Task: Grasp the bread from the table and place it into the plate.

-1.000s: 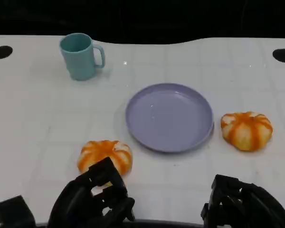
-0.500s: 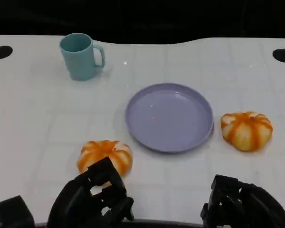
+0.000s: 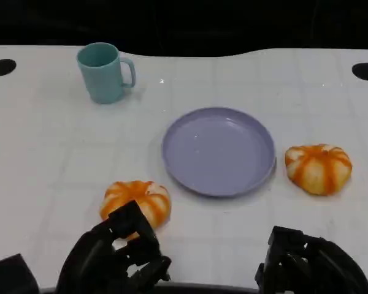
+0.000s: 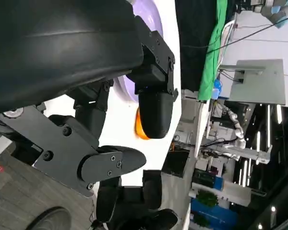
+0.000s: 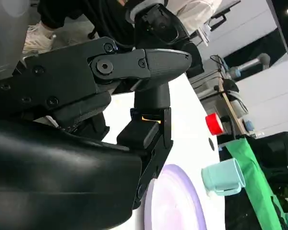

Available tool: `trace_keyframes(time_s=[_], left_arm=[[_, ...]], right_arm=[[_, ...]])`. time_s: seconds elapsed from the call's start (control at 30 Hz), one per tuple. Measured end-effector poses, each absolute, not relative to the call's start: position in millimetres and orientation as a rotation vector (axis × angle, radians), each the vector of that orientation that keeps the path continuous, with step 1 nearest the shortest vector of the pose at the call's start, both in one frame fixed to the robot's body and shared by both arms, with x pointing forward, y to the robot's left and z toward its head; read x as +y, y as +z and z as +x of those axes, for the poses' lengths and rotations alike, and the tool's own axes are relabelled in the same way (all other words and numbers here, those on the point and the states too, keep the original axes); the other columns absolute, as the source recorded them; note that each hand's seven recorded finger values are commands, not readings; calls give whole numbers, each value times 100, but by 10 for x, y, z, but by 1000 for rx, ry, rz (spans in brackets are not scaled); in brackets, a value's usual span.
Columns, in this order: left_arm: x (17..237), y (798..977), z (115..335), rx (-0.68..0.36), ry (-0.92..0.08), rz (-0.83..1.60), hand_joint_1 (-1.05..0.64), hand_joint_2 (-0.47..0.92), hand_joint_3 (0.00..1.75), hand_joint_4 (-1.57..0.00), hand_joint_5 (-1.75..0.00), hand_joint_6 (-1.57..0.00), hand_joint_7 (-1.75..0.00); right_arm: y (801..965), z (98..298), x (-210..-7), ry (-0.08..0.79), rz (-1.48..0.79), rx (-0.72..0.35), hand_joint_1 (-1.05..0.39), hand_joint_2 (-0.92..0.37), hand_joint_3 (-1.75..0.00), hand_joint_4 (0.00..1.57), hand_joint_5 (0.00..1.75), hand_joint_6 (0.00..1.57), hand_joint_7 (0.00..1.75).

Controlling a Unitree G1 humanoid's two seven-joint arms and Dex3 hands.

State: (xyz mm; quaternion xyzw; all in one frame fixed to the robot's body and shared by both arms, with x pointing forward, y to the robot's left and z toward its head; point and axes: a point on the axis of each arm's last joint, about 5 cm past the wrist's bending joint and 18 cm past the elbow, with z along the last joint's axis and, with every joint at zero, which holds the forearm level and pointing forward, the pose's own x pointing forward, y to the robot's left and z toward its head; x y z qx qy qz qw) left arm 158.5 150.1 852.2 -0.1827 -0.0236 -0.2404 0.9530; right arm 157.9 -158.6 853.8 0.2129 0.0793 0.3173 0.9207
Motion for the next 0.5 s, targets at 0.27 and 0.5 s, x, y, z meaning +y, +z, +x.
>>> trace_keyframes(time_s=[0.27, 0.5], left_arm=[[1530, 8602, 1596, -152, -461, -216, -38, 83, 16, -33, -162, -34, -131], [1569, 8769, 1640, -254, -406, 31, -41, 90, 1, -40, -113, -49, -53]], right_arm=[[8544, 1581, -1562, 648, 441, 161, -68, -92, -28, 85, 157, 78, 133], [8551, 1595, -1538, 654, 444, 156, -67, -92, -28, 86, 156, 79, 131]])
